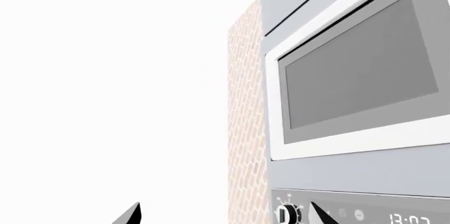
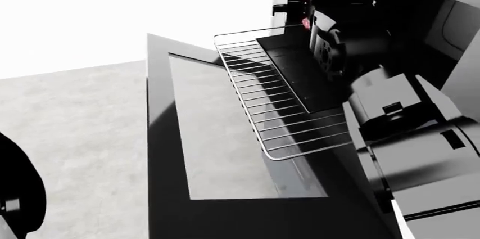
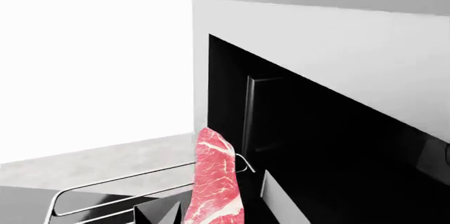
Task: Place the steak on the rack of the oven.
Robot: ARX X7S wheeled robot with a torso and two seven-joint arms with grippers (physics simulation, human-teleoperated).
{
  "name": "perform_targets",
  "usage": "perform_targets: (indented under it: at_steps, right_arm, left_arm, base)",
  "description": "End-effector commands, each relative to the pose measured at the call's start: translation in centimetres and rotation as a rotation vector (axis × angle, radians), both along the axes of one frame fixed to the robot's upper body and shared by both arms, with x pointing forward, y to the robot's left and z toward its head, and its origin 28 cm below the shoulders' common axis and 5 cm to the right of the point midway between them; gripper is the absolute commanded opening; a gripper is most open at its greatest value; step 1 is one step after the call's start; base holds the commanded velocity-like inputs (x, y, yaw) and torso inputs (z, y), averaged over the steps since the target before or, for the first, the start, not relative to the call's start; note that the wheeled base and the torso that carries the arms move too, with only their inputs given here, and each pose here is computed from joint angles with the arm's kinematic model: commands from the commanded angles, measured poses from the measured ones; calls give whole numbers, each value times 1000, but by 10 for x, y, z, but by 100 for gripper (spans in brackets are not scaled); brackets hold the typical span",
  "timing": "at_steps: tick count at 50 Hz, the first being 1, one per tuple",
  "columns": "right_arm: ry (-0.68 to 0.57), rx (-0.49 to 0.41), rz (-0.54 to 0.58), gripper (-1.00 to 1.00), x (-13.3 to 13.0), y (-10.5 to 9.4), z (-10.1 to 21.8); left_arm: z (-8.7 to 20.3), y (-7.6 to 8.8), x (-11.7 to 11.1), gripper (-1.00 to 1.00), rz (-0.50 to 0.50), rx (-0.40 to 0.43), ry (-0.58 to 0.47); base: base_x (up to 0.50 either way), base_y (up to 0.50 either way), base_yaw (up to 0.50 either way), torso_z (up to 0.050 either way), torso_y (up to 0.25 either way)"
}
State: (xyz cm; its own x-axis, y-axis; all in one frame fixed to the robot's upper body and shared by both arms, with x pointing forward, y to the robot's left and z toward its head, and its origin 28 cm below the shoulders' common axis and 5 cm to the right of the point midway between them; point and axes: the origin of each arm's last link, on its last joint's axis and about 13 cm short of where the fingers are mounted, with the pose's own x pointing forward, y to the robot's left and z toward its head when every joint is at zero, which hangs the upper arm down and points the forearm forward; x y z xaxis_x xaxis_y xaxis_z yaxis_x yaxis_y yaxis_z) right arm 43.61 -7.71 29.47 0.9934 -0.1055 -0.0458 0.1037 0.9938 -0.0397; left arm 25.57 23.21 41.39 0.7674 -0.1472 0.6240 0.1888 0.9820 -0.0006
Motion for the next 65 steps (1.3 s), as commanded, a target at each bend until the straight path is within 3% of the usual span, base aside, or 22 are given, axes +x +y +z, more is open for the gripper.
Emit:
perform_targets:
  at_steps: [1,12,24,29,65]
  right_arm:
    - [62,-52,-54,-100,0,-6,-16]
    - [136,-74,-95,-100,-2,-14,-36]
    - [236,-55,-45,-100,-5,-13,-53]
    - [297,-163,21,-100,-8,-13,-66]
    - [293,-156,-11,-100,-7,-16,-67]
  left_arm:
    - [-1,1,0,100,1,-1,-1]
    - [3,-2,-3,100,-3,-1,2]
    - [7,-4,-4,100,-39,32,-45]
    - [6,-5,-3,100,-57,52,-58]
    - [4,-6,-2,100,-62,81,-53]
  base:
    - [0,0,0,0,0]
    - [0,0,0,0,1]
    - [0,0,0,0,0]
    - [0,0,0,0,0]
    - [0,0,0,0,0]
